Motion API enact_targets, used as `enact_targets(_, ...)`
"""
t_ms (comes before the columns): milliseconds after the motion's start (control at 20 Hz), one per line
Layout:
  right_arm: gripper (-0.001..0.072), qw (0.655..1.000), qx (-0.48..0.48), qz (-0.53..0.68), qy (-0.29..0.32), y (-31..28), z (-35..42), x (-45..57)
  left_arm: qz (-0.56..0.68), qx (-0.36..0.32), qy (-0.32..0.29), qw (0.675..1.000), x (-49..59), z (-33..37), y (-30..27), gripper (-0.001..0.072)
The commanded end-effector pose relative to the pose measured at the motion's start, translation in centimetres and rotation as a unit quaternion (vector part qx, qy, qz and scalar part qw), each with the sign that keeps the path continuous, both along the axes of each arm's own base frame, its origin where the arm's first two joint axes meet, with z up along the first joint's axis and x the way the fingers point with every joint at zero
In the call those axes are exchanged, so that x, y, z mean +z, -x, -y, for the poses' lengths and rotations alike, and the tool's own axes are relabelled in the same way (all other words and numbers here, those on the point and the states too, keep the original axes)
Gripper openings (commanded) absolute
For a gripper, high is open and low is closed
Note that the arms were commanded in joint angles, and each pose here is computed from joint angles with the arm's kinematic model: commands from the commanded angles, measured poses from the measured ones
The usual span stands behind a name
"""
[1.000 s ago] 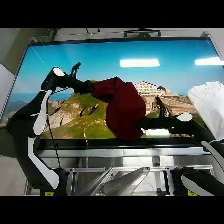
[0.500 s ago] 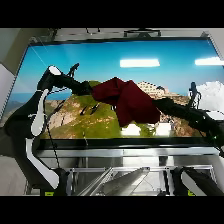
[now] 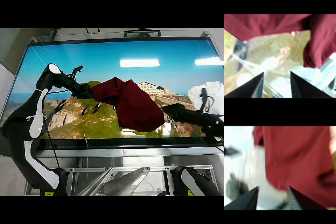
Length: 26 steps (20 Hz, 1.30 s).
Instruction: Fold the shirts.
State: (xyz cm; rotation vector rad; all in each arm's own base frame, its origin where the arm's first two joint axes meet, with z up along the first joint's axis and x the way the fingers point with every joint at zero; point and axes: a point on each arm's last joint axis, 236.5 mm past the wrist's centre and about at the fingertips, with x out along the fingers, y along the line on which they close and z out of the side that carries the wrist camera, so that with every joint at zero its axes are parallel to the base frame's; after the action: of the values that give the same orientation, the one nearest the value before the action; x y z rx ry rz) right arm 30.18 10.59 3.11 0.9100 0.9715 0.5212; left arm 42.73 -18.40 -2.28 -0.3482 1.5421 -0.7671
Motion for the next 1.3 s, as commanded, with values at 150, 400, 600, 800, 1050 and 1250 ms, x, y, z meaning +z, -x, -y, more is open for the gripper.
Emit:
enact_targets(150, 0.0616, 0.947, 0.207, 0.164, 0.18, 2.6, -11.6, -4.5, 0.038, -0.017, -0.007, 0.999, 4.8, -0.6, 1.2, 0.0336)
enact_targets(400, 0.0635, 0.874, 0.282, 0.272, 0.288, -0.1, -18.4, -6.5, 0.059, -0.009, -0.045, 0.997, 5.7, -2.2, 3.2, 0.0336)
enact_targets(600, 0.0635, 0.846, 0.349, 0.241, 0.323, -1.7, -19.7, -10.2, 0.058, 0.005, -0.076, 0.995, 3.8, -3.6, 5.3, 0.0336)
enact_targets(800, 0.0633, 0.809, 0.385, 0.209, 0.391, -2.7, -17.6, -11.7, 0.044, 0.016, -0.079, 0.996, 2.2, -3.8, 7.2, 0.0336)
enact_targets(1050, 0.0254, 0.801, 0.393, 0.17, 0.418, -2.2, -15.9, -13.2, 0.025, 0.023, -0.082, 0.996, 0.4, -3.8, 8.2, 0.0336)
enact_targets(1250, 0.0025, 0.828, 0.364, 0.147, 0.401, -2.1, -16.2, -10.9, 0.027, 0.025, -0.079, 0.996, 0.5, -3.8, 8.1, 0.0336)
